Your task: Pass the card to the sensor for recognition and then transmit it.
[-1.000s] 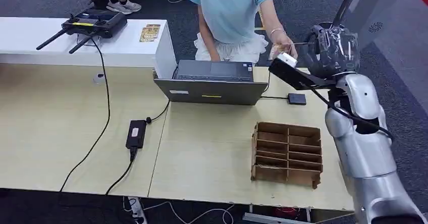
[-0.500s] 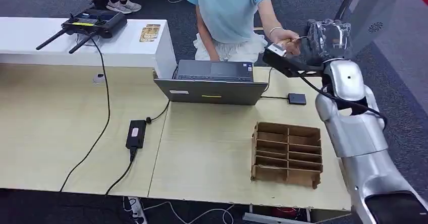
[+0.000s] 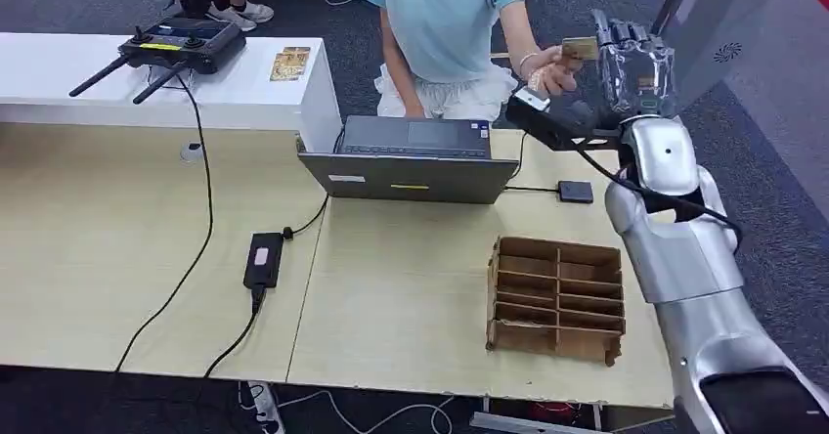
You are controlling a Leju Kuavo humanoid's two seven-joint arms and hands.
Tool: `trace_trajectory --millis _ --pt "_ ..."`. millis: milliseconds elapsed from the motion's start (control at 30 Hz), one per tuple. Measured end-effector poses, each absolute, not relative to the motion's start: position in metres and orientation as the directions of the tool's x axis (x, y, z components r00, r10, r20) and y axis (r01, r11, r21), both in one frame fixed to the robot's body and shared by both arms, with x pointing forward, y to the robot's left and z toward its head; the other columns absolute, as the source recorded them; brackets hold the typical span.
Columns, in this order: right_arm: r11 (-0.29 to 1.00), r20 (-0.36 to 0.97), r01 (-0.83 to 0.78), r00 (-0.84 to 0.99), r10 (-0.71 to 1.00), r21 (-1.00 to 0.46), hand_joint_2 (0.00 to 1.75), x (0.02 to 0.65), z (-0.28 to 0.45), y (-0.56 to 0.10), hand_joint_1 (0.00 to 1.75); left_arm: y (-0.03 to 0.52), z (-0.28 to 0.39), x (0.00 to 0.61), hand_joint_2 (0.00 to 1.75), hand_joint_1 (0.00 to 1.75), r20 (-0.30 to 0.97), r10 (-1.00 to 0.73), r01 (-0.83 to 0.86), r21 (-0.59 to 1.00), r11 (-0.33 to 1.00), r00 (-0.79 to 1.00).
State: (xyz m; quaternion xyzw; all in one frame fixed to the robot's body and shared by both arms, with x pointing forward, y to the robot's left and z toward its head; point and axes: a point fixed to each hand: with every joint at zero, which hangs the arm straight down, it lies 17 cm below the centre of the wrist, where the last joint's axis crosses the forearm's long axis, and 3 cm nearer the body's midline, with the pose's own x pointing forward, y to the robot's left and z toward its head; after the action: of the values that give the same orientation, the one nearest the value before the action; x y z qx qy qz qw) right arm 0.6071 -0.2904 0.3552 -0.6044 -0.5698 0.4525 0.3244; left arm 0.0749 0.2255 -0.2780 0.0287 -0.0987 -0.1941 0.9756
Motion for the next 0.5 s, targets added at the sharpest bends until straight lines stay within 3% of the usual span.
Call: trace_trajectory --millis 200,433,500 --pt "-0.002 -0.047 0.489 -0.081 0.996 -0.872 1.75 0.582 0.380 -0.294 0.00 0.226 -0.278 0.074 0.00 0.00 0.175 -0.384 0.372 0.098 0.923 0.907" --pt "0.427 0.345 0.408 -0.261 0.902 -0.807 1.75 0.553 0.373 -0.308 0.00 0.229 -0.279 0.073 0.00 0.00 0.162 -0.357 0.344 0.100 0.934 0.920" --pt "0.472 0.396 0.400 -0.262 0.880 -0.786 1.75 0.544 0.360 -0.323 0.00 0.229 -0.279 0.072 0.00 0.00 0.162 -0.350 0.337 0.102 0.936 0.923"
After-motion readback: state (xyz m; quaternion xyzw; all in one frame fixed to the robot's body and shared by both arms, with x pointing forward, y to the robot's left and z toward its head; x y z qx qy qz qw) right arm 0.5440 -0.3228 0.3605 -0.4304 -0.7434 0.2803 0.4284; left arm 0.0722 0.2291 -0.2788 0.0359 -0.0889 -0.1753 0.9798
